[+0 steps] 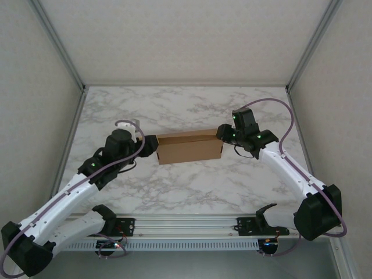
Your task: Fold the paper box
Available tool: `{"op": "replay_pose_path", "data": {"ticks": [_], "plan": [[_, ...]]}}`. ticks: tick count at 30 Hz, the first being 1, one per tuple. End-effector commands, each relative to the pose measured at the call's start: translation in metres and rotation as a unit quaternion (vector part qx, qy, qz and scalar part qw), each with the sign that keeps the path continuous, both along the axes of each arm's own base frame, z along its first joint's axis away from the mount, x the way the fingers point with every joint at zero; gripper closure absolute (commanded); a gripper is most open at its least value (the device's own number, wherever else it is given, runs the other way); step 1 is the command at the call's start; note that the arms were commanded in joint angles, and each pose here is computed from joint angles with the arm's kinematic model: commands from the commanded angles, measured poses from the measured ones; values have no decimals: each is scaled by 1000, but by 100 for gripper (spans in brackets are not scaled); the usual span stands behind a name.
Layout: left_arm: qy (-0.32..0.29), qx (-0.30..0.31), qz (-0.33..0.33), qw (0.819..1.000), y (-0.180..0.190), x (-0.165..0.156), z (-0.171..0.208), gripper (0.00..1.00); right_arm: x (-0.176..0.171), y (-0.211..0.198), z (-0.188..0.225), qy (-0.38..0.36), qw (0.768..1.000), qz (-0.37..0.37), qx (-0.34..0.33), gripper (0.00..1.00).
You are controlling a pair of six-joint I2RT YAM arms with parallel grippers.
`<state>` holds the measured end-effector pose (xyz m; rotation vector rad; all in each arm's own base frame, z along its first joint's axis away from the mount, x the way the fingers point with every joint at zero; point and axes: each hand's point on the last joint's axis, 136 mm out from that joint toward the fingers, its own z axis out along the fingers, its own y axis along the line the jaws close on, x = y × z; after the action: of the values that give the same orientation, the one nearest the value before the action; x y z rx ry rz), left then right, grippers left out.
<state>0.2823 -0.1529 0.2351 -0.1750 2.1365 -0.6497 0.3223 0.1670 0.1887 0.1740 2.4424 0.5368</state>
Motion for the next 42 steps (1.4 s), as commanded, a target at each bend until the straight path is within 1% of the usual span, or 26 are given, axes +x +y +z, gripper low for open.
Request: {"op": "replay_pose_path", "data": {"ticks": [1,3,8,11,16,21,23,25,28,31,33,36,42], "plan": [[19,-78,-2,997,-9,12,7,37,-11,-10,-16,32,999,-10,-21,62],[27,-96,-6,995,-12,19,2,37,-11,-10,-16,33,999,-9,-21,62],[46,-112,-20,992,-21,25,-16,39,-11,-10,-17,34,999,-8,-24,62],[61,-117,-20,991,-22,22,-33,40,-12,-11,-18,35,999,-9,-25,62],[86,-111,7,990,-10,13,-66,47,-13,-12,-18,35,999,-11,-26,62],[95,-126,18,987,-5,4,-81,51,-13,-11,-15,34,999,-7,-26,62],[96,-125,20,987,-4,4,-84,52,-12,-10,-10,29,999,-2,-25,60],[96,-123,20,988,-3,4,-84,52,-12,-10,-1,21,1000,3,-20,56],[95,-120,22,988,-1,7,-83,52,-12,-6,18,4,1000,16,8,51],[95,-116,23,988,0,8,-83,53,-11,-3,33,-8,999,27,40,49],[95,-115,23,989,1,9,-83,53,-10,-3,37,-5,998,29,60,50],[95,-113,23,989,1,10,-83,53,-8,-6,36,4,997,23,68,54],[99,-112,22,989,1,8,-85,53,-10,-7,9,35,997,21,65,59]]}}
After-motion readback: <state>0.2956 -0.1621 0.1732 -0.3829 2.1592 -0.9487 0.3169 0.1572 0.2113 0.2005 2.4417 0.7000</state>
